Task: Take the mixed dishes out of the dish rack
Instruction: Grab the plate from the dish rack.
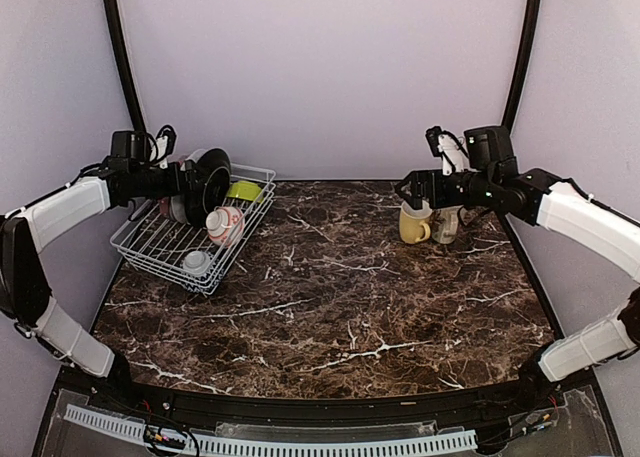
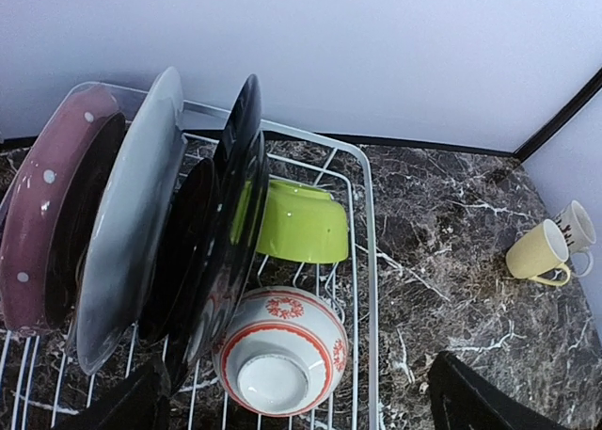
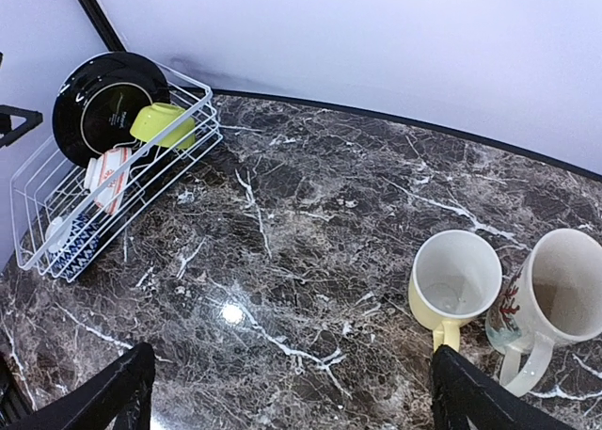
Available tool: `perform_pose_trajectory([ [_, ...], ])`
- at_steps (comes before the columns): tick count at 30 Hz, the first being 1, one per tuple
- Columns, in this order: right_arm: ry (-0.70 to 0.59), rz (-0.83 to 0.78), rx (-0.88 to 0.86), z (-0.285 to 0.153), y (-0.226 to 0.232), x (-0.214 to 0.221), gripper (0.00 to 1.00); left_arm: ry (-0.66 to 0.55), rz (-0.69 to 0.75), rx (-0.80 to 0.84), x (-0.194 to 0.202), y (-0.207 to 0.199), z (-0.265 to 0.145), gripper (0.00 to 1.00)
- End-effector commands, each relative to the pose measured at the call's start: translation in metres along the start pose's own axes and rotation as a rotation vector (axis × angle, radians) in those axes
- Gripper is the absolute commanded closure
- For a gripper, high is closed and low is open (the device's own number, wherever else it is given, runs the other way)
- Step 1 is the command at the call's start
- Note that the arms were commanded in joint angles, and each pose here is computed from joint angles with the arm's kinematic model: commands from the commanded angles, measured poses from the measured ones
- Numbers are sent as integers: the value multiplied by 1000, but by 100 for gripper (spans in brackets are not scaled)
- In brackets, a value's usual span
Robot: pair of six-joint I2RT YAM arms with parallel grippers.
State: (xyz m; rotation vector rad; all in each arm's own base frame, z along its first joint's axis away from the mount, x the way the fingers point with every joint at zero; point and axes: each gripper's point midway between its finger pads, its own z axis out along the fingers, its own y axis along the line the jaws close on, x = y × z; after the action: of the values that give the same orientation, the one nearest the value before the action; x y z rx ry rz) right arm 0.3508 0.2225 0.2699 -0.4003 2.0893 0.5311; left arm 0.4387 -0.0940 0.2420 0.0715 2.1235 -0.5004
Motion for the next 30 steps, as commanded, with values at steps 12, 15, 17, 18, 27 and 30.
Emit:
perform_pose_trajectory([
  [12, -26, 26, -109, 21, 17, -19, 1, 18, -131, 225, -16, 21, 19, 33],
  [15, -40, 23, -111, 20, 17, -23, 1, 41, -105, 236, -12, 25, 30, 43],
  [17, -52, 15, -131, 22, 20, -25, 1, 52, -104, 249, -11, 25, 36, 49],
  [18, -52, 14, -137, 23, 21, -25, 1, 56, -105, 251, -10, 26, 38, 50],
  [27, -44, 24, -138, 24, 21, -21, 1, 82, -61, 277, -6, 30, 55, 69],
  [30, -29, 24, -139, 27, 20, -17, 1, 85, -52, 273, -6, 31, 54, 70],
])
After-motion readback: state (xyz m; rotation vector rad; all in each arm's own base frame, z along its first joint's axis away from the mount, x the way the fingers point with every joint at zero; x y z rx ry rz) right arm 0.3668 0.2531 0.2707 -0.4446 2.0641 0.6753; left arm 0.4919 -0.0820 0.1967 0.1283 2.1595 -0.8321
